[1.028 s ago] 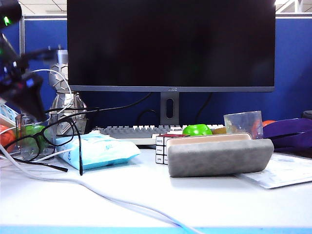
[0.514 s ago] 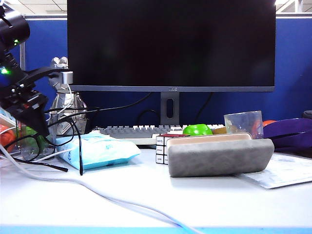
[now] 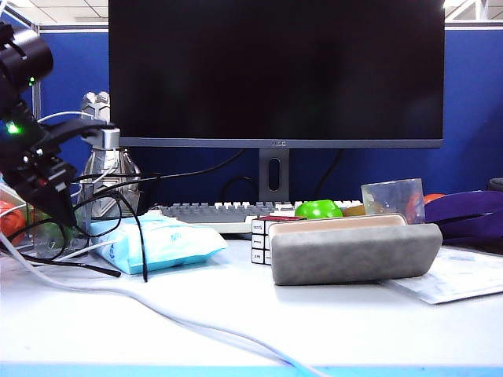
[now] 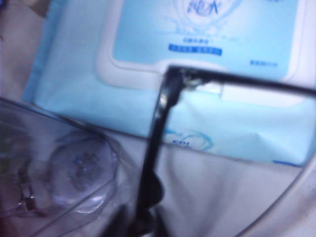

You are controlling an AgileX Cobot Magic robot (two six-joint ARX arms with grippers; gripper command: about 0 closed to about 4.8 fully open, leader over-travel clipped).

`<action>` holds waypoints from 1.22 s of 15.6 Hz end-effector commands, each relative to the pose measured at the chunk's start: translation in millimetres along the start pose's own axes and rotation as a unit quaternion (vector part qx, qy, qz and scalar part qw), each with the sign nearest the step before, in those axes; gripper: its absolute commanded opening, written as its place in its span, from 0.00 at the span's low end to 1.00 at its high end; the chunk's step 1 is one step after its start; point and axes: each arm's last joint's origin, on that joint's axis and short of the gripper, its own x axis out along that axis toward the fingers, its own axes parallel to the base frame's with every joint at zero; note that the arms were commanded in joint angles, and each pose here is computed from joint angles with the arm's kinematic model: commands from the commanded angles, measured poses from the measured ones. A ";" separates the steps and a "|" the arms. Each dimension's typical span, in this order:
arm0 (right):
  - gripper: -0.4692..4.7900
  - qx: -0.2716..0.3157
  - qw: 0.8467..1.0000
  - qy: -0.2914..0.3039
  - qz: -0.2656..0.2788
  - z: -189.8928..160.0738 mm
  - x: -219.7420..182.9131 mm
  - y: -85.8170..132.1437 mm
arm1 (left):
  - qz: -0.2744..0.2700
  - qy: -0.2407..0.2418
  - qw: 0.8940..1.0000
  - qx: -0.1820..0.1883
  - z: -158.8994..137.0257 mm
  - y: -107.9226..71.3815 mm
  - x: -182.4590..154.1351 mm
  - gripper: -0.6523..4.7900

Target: Pick up the glasses, fold the temples of the glasses, place the glasses into the glasses case, and finally close the glasses case.

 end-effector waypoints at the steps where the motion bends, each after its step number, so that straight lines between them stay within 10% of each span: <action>1: 0.08 -0.004 1.000 -0.011 0.005 3.9 -1.2 1.8 | 0.003 -0.007 1.000 0.001 1.8 0.7 -0.8 0.15; 11: 0.08 0.002 1.000 0.003 0.003 0.8 -0.6 1.0 | -0.029 -0.068 0.995 -0.066 12.7 -0.7 -28.0 0.11; 19: 0.08 0.002 1.000 0.007 0.023 0.6 -0.7 2.1 | -0.104 -0.196 0.965 -0.139 32.6 -4.5 -85.5 0.11</action>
